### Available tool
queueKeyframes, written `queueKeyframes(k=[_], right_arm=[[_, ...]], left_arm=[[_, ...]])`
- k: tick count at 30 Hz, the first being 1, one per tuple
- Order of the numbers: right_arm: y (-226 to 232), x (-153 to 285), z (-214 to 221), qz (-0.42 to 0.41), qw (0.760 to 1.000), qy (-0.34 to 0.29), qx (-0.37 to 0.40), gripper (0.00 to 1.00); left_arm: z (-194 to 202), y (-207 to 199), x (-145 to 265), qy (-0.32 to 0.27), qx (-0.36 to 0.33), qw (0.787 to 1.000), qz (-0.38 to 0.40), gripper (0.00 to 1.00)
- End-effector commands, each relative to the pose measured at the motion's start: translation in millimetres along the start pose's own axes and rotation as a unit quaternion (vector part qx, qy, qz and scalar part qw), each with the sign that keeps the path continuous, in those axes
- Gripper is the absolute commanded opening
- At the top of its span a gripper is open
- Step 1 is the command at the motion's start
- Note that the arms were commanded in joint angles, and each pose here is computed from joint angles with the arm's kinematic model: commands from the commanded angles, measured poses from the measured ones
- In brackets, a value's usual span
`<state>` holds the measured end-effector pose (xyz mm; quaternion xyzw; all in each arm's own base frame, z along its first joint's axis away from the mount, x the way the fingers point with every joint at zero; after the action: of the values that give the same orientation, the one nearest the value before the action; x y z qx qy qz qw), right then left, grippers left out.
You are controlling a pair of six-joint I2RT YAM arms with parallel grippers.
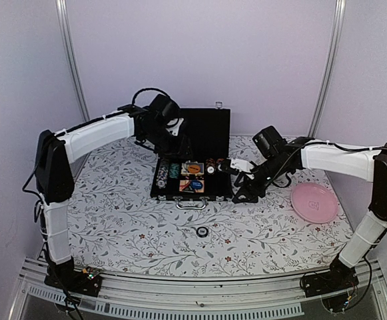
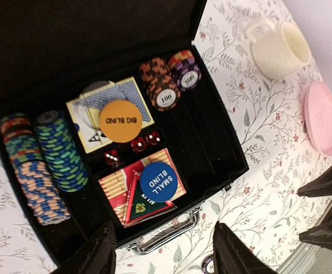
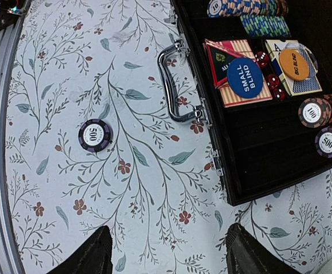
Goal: Pack up texas hold em set
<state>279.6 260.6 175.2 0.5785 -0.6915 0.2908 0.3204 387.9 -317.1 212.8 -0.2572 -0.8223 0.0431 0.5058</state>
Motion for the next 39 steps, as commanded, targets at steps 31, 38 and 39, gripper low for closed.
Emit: queueKeyframes(k=[31, 38, 39], right_arm=[[76, -139, -26, -0.092, 0.969, 0.179, 0.147, 0.62], [82, -147, -27, -0.101, 0.966, 0.181, 0.155, 0.61], [82, -147, -27, -0.101, 0.966, 0.181, 0.156, 0.60]], left_arm=[[-7, 118, 134, -0.217, -0.027, 0.971, -0.097, 0.62], [-6, 121, 132, -0.213, -0.023, 0.972, -0.100, 0.62], [-6, 122, 132, -0.213, -0.022, 0.972, -0.100, 0.62]])
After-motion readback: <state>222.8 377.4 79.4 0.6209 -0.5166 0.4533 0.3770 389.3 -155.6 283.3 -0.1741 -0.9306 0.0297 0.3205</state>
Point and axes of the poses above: each gripper's point midway between its finger pads, its own x axis back along the fingers, its own y axis along the line the jaws close on, z = x × y, the point moved 6 cm from there along x, back along the fingers, and after that the axes turned 2 degrees about x, right-handed, at the moved point
